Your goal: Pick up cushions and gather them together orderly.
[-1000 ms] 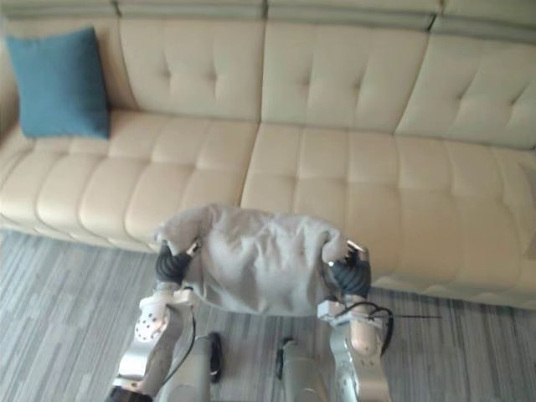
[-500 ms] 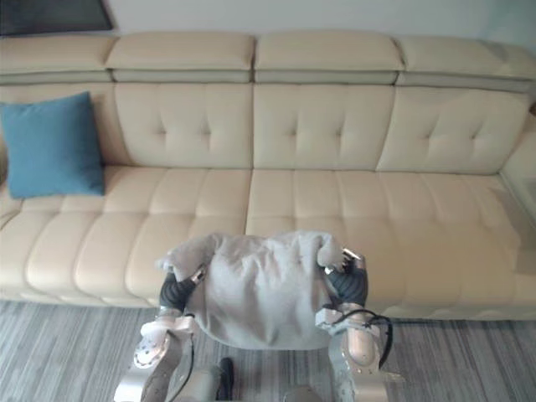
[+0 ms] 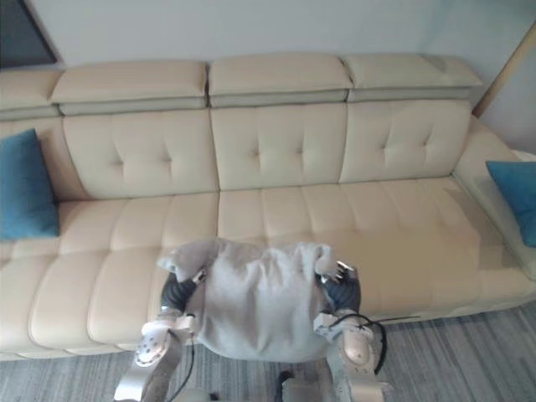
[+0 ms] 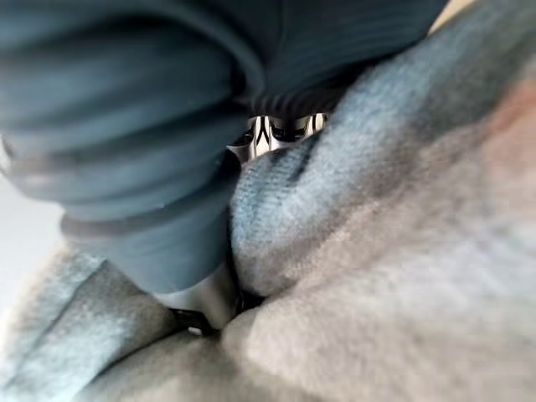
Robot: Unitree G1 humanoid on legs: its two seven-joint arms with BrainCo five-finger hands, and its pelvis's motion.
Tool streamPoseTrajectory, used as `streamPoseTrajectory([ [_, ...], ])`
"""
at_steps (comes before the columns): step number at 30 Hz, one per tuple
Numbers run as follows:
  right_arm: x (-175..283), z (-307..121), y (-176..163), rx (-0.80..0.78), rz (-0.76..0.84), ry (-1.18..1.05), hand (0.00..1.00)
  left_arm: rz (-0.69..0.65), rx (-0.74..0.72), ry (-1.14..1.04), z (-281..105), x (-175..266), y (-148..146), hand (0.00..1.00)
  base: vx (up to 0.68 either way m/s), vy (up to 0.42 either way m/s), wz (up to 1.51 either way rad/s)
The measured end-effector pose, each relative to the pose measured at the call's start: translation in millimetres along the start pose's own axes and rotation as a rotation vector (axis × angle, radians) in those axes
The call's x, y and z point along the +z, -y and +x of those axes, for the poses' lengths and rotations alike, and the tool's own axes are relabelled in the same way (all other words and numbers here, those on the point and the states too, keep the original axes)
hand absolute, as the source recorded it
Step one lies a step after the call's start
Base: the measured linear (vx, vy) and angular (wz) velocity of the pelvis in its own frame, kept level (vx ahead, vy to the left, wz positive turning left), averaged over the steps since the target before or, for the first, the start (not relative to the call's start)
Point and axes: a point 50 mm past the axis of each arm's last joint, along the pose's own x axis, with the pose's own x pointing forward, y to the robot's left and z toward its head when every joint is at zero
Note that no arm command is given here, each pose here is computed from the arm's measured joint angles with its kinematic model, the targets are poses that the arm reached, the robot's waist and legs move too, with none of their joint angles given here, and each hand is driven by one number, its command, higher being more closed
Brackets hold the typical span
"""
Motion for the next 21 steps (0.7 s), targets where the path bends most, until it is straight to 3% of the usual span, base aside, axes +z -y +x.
streamPoseTrajectory([
  [9,2,-12,6,-0.012,-0.004,-0.001,1.0,-0.001,-0.019,-0.021,-5,-5,2,1.0,0.03,-0.072,0.24],
  [21,3,-5,0,-0.006,-0.006,0.002,1.0,0.011,-0.018,-0.054,-11,-11,-1,1.0,0.1,0.155,-0.15],
])
